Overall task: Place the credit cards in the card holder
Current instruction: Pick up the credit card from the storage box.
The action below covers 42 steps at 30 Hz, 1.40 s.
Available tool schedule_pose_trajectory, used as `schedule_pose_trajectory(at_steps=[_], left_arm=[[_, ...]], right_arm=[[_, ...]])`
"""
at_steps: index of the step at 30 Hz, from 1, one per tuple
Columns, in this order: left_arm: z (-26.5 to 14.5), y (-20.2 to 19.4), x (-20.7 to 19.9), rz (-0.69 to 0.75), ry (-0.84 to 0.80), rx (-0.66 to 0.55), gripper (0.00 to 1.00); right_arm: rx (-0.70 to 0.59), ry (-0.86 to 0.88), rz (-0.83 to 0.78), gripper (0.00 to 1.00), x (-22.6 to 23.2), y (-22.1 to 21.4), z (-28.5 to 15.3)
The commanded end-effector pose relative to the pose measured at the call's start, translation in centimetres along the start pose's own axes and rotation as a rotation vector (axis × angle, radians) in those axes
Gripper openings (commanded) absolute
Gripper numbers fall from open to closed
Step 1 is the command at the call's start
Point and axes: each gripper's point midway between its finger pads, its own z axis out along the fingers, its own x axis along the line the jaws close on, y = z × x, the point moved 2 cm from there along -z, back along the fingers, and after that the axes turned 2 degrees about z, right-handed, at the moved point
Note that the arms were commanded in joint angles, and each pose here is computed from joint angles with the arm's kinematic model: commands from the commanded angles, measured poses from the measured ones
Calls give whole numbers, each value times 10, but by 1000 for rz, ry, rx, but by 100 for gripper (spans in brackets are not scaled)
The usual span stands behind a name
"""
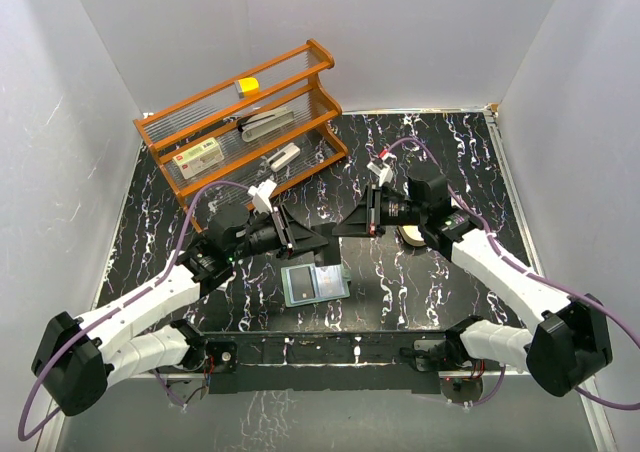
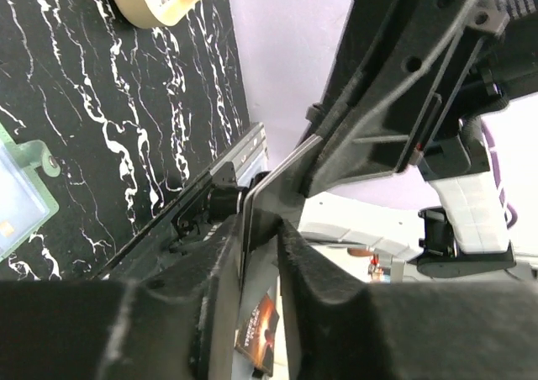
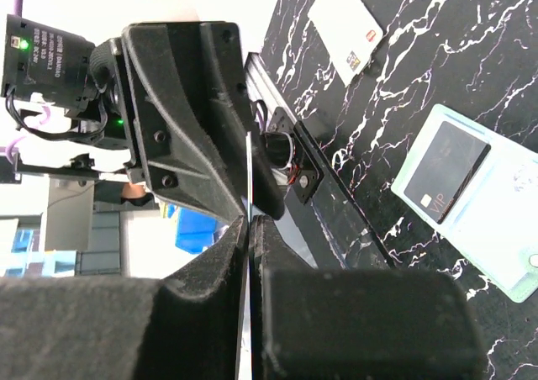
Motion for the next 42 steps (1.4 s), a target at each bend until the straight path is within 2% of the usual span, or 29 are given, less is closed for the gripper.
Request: schedule_pose_trajectory(at_steps=[1,2,3,6,8,20,23,30,42], left_arm=[[-2,-3,-4,14,-29,7,10],[-2,-3,-4,15,-28,5,2],[-2,-3,-3,16,-23,4,0],[-3,-2,-5,34,-24,5,0],[-4,-3,-7,47,-33,11,0],[-9,-7,-25,78,-159,25,1],[-9,-8,-19,83,-130,27,3],[-16,-11,3,111,2,24,14],[-22,-16,2,102,-22,26,17]], right_arm=[[-15,104,-61,3,24,-1,-6],[-11,109,-58,5,24,-3,-6],[-5,116,-55,10,23,-5,-6],[12,127,-43,25,22,-9,-7],[14,126,-42,31,22,-11,-8],[21,178,-7,38,25,-23,-1],[17,244,-8,38,38,-24,-2],[32,327,-9,24,48,-31,-8],[65,359,-34,19,56,-34,-13]])
